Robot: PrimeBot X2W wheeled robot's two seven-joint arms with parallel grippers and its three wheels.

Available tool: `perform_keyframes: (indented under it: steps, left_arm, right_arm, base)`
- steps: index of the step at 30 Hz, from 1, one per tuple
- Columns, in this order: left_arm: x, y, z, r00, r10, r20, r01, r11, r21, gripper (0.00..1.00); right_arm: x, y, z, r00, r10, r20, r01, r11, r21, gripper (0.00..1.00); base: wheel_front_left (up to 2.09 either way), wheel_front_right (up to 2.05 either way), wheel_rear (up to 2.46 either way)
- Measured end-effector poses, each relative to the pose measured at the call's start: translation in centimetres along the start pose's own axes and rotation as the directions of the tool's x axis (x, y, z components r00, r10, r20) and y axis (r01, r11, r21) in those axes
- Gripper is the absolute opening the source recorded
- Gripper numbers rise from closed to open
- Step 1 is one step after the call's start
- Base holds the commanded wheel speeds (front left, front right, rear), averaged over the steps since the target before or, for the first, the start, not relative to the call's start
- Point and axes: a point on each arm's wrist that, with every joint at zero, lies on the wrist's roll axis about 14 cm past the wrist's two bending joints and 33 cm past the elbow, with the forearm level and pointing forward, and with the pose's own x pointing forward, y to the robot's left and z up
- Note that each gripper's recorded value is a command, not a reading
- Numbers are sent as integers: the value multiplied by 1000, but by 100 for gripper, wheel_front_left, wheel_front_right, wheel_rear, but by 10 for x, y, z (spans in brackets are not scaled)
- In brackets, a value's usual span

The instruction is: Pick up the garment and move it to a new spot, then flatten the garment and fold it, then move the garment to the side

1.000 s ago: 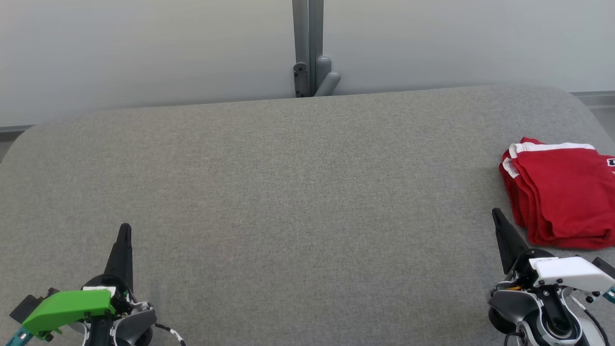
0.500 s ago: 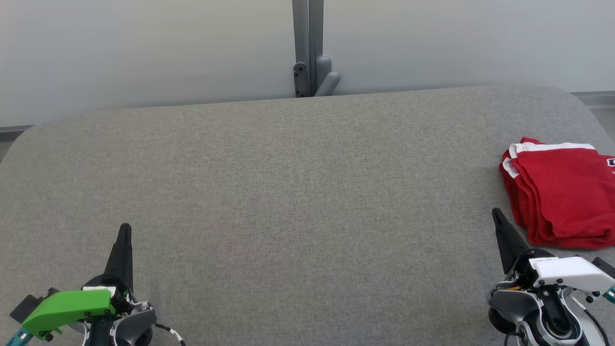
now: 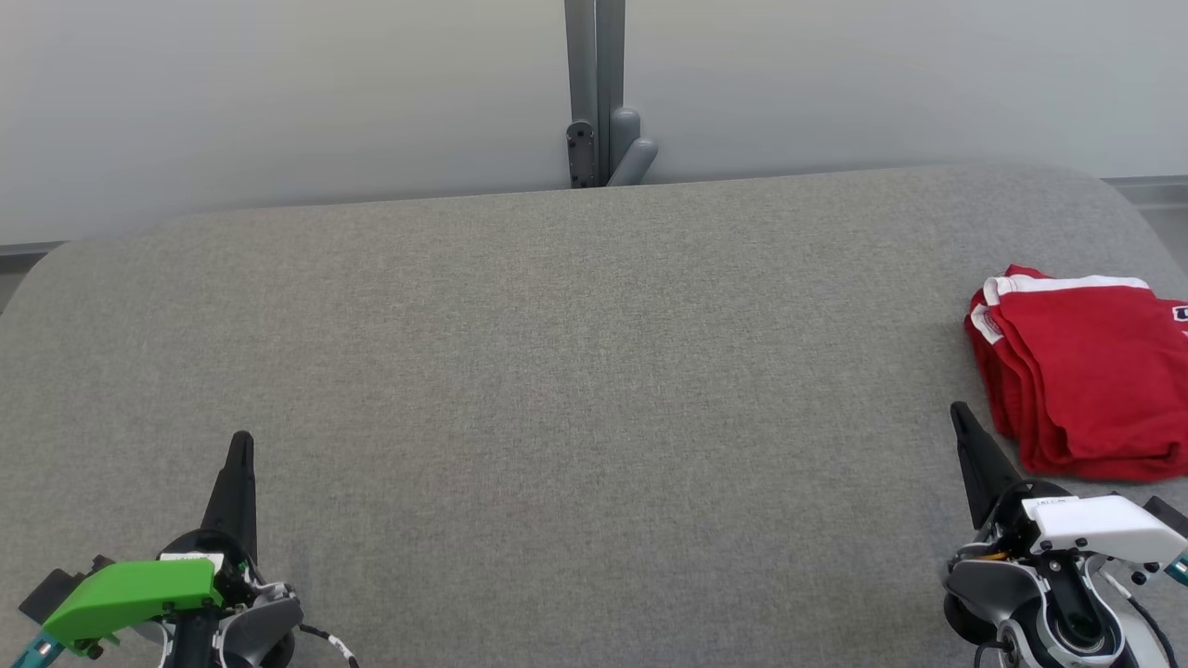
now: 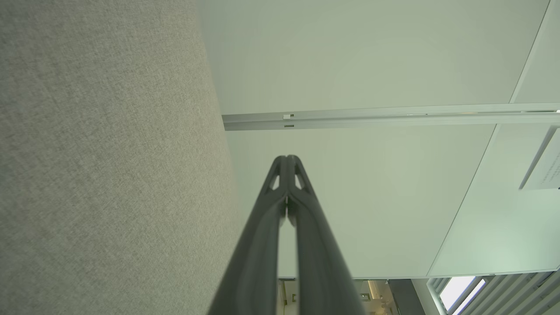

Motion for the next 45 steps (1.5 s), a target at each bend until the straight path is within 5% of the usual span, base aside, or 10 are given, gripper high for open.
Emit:
perform_keyframes:
  steps: [45]
  left_arm:
    - [0, 0, 0, 1000, 0, 0, 0, 1000, 0, 0]
  right_arm:
    - [0, 0, 0, 1000, 0, 0, 0, 1000, 0, 0]
  base:
    - [0, 0, 0]
